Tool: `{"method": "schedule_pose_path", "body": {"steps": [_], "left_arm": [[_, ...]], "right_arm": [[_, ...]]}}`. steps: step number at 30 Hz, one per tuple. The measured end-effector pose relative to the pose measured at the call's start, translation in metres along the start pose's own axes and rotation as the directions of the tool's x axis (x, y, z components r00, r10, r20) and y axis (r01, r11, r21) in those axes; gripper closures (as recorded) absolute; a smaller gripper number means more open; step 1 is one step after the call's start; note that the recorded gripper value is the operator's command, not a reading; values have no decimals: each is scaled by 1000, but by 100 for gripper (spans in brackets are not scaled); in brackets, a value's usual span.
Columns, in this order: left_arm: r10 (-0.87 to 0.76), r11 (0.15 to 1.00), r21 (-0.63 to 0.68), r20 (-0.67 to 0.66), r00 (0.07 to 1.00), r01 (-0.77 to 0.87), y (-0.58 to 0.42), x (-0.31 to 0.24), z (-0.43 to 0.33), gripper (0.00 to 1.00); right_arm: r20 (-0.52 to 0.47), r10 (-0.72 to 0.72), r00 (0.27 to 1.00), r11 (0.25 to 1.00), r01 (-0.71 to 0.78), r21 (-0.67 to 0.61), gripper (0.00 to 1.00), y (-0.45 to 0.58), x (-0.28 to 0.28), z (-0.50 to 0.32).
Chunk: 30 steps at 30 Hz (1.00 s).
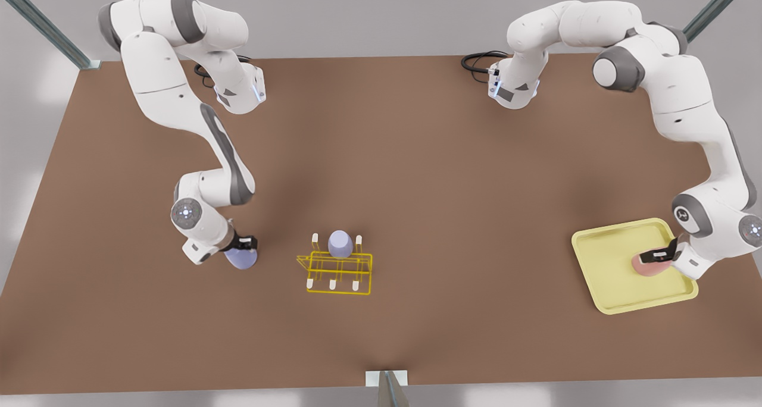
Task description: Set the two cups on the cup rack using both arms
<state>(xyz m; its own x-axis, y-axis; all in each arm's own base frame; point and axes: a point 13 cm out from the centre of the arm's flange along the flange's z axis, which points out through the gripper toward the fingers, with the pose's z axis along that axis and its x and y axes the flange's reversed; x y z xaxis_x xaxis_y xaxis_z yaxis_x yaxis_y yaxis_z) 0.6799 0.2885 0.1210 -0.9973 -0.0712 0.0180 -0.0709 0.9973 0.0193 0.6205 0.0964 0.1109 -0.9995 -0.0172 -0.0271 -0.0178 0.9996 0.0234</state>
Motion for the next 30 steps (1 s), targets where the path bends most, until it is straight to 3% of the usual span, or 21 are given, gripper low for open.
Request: {"method": "schedule_pose_path", "body": {"steps": [4, 11, 15, 21, 30], "left_arm": [[97, 995, 23, 4, 995, -97, -116, -23, -56, 18], [263, 946, 174, 75, 962, -272, -462, -24, -139, 18], [174, 940, 271, 137, 975, -206, -584, -24, -159, 18], [18, 890, 448, 153, 988, -85, -731, 8, -178, 17], [-229, 789, 599, 80, 970, 137, -821, 25, -170, 17]], "right_arm": [[90, 28, 996, 996, -20, -81, 18, 36, -38, -48], [202, 175, 964, 955, -117, -271, 18, 67, -130, -100], [215, 233, 949, 914, -138, -380, 18, 97, -155, -122], [170, 243, 955, 868, -135, -478, 18, 152, -147, -130], [120, 216, 969, 857, -129, -498, 18, 183, -126, -114]]}}
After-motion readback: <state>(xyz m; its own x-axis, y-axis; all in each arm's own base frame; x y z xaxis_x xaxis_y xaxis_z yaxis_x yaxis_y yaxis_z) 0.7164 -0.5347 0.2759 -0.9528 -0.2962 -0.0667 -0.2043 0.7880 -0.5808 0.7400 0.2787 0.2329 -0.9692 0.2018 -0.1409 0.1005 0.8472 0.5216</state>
